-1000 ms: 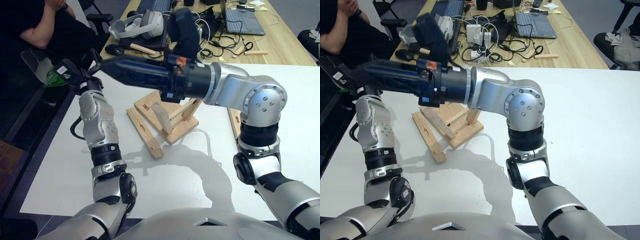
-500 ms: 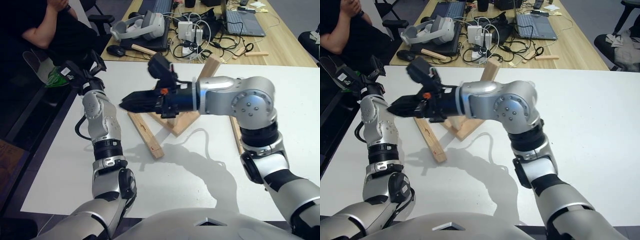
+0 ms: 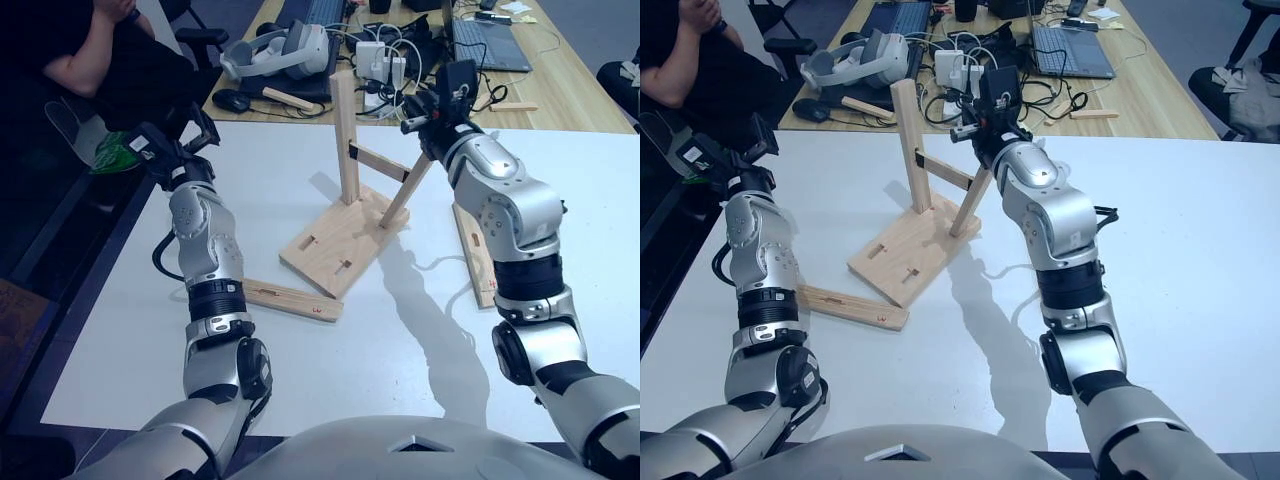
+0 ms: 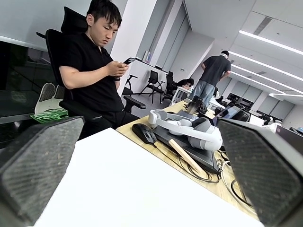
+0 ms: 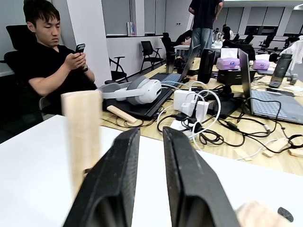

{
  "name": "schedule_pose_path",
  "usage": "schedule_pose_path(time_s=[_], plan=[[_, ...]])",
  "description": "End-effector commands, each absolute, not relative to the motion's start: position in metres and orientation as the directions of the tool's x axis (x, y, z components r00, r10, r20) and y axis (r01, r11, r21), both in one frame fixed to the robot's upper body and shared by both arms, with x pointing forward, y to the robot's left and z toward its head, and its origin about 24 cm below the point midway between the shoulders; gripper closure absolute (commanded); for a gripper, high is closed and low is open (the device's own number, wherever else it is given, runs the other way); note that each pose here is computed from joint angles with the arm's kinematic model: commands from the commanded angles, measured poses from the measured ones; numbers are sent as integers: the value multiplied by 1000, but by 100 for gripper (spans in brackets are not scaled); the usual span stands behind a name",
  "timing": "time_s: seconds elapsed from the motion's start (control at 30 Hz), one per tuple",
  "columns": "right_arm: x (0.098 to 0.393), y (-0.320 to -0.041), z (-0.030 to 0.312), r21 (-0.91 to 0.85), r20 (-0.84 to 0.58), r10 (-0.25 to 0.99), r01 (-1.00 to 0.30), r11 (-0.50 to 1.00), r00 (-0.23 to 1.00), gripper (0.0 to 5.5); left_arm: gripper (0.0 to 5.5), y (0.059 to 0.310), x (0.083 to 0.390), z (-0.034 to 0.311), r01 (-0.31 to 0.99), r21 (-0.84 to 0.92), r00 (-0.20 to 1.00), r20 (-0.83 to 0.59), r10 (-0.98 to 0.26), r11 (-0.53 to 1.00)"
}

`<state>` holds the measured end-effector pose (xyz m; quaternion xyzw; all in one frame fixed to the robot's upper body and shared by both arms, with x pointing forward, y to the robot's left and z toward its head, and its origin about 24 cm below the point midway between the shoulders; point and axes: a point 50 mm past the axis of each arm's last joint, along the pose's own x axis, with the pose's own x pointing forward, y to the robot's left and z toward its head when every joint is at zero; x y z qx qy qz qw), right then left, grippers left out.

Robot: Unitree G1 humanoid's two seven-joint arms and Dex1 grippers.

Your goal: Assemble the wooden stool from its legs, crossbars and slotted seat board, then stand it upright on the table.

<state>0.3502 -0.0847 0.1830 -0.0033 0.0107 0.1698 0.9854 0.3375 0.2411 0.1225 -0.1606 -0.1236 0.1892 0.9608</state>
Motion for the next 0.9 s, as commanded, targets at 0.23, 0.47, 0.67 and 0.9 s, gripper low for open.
schedule_pose_path(time_s=[0.23,0.47,0.67,0.9], plan=[[358,-74,213,-20,305,550,-572,820,777,462,31,224,333,117,-285,-359,923,148,355,889],[303,-118,250,-253,546,459,-385,888,701,432,31,200,320,118,-199,-353,941,190,279,914],[226,-231,151,-383,215,140,-48,923,967,332,10,202,299,136,-180,-323,920,279,276,929],[121,-306,81,-431,-256,-9,-106,896,967,221,10,195,274,155,-70,-227,919,363,151,971]])
